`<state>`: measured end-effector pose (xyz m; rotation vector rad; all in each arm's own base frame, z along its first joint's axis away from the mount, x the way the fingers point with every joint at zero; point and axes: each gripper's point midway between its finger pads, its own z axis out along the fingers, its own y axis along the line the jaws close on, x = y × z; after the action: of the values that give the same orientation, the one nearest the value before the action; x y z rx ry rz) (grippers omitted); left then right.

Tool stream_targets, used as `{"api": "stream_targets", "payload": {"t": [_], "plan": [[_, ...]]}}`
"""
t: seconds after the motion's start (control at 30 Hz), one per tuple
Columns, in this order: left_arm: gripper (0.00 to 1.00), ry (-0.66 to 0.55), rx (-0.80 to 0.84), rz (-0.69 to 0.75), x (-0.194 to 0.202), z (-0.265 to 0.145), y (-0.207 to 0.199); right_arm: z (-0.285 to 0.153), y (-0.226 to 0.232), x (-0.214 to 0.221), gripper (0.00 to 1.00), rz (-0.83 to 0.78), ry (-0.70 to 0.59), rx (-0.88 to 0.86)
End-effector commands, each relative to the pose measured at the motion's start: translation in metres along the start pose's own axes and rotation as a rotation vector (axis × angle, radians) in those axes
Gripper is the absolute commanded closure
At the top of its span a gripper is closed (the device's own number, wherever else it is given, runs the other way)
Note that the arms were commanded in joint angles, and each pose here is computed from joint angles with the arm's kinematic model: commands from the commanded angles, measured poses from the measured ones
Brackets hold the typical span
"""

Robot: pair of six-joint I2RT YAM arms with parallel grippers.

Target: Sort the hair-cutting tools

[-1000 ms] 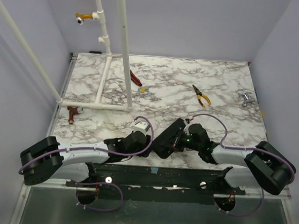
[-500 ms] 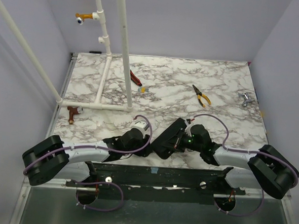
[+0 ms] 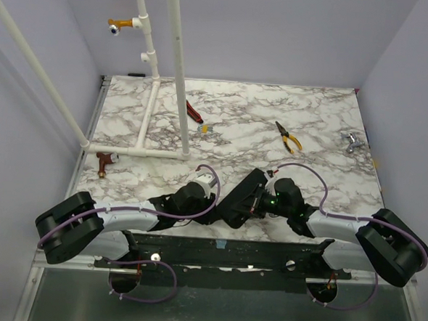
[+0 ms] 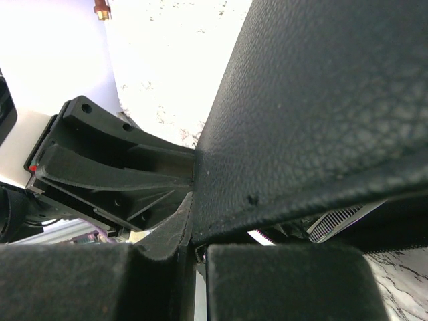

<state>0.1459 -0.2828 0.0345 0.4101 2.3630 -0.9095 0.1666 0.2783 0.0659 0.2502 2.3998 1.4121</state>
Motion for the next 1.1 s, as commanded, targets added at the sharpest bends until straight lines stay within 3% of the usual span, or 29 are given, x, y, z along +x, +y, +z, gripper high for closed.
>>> {"api": "stream_targets", "payload": {"t": [0.0, 0.2, 0.4, 0.57, 0.93, 1.07], "plan": [[0.78, -0.022, 0.050, 0.011, -0.010, 0.001, -0.011, -0.004, 0.005, 0.004, 0.99, -0.033, 0.019, -0.041], [0.82, -0.014, 0.029, 0.002, -0.006, 0.002, -0.005, -0.005, 0.007, 0.003, 0.99, -0.033, 0.018, -0.047], [0.60, -0.017, 0.007, -0.009, -0.003, 0.003, 0.001, -0.006, 0.011, 0.003, 0.99, -0.037, 0.024, -0.060], [0.58, -0.029, 0.006, -0.031, -0.002, 0.003, 0.004, -0.009, 0.016, 0.003, 0.99, -0.056, 0.027, -0.069], [0.71, -0.076, 0.103, -0.045, -0.016, 0.007, -0.017, -0.010, 0.016, 0.006, 0.99, -0.056, 0.042, -0.077], [0.80, -0.083, 0.101, -0.044, -0.017, 0.007, -0.017, -0.010, 0.016, 0.005, 0.99, -0.057, 0.039, -0.076]]}}
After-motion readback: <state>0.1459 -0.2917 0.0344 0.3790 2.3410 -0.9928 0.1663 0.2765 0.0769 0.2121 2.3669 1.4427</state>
